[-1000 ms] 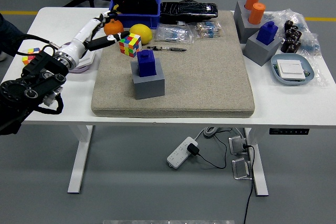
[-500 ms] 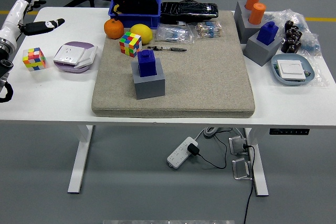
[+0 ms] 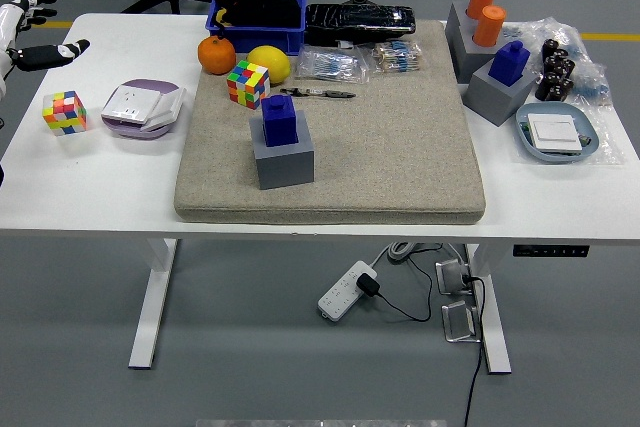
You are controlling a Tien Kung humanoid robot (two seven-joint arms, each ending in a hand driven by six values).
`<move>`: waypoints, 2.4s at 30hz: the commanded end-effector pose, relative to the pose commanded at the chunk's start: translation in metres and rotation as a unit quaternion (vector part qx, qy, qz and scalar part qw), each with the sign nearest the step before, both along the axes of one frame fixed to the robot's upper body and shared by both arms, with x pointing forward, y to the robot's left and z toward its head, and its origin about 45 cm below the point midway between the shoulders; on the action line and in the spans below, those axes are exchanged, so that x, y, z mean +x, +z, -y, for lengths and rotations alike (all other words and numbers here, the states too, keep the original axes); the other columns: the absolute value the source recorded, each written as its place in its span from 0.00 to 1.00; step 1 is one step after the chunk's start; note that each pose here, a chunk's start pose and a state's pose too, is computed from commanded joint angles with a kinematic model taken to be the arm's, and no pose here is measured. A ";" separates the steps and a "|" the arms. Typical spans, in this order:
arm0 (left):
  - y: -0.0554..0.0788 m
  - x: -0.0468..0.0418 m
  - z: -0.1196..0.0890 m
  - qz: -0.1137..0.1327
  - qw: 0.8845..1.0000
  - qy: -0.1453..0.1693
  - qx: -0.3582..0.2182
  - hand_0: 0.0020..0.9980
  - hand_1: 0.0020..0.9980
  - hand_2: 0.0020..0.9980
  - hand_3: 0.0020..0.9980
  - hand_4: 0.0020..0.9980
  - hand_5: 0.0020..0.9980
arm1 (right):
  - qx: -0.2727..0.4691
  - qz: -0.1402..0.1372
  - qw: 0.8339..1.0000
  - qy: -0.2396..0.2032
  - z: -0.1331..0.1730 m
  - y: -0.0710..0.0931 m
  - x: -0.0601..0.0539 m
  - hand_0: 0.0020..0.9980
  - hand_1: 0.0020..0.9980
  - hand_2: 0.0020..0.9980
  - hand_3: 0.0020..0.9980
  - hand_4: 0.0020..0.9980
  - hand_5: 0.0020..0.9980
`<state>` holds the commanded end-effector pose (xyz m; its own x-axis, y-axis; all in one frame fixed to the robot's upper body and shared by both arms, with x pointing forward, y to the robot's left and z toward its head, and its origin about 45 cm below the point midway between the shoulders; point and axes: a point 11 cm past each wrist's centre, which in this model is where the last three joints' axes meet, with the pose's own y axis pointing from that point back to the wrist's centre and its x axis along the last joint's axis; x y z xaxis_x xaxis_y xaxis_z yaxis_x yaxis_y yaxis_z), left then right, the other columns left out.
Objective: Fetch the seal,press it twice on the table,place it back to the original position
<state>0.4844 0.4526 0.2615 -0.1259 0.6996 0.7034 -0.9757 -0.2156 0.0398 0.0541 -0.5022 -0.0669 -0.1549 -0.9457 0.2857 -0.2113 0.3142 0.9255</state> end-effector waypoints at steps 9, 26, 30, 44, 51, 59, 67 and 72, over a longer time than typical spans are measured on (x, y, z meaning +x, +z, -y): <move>0.001 -0.0007 -0.003 0.000 1.000 0.003 0.001 0.87 0.84 0.81 0.85 0.82 0.23 | -0.001 0.000 1.000 0.002 0.001 0.001 0.001 0.84 0.77 0.74 0.72 0.75 0.52; 0.004 -0.0016 -0.009 0.004 1.000 0.012 -0.002 0.87 0.84 0.81 0.85 0.81 0.24 | -0.003 -0.004 1.000 0.005 0.003 0.001 0.002 0.84 0.77 0.74 0.72 0.75 0.52; 0.002 -0.0024 -0.009 0.001 1.000 0.013 -0.003 0.87 0.84 0.81 0.85 0.81 0.24 | -0.003 -0.003 1.000 0.008 0.002 0.002 0.004 0.84 0.77 0.74 0.72 0.75 0.52; 0.004 -0.0002 -0.006 0.003 1.000 0.008 -0.002 0.86 0.84 0.81 0.85 0.80 0.25 | 0.001 -0.004 1.000 0.007 0.001 0.001 0.002 0.84 0.77 0.72 0.72 0.75 0.52; 0.005 0.0000 -0.007 0.001 1.000 0.009 0.003 0.86 0.84 0.81 0.85 0.80 0.25 | 0.001 0.000 1.000 0.005 -0.001 0.000 0.005 0.84 0.76 0.71 0.72 0.75 0.52; 0.006 -0.0007 -0.009 0.002 1.000 0.012 0.001 0.86 0.84 0.81 0.85 0.80 0.25 | -0.002 0.005 1.000 0.006 0.001 0.002 0.011 0.84 0.76 0.72 0.72 0.75 0.52; 0.007 -0.0016 -0.013 0.002 1.000 0.015 0.002 0.85 0.84 0.81 0.84 0.80 0.25 | 0.000 0.005 1.000 0.007 -0.001 0.001 0.012 0.84 0.76 0.72 0.72 0.75 0.52; 0.008 -0.0017 -0.014 0.002 1.000 0.017 0.000 0.85 0.84 0.81 0.85 0.80 0.25 | 0.001 0.007 1.000 0.007 -0.001 0.001 0.014 0.84 0.76 0.72 0.72 0.75 0.52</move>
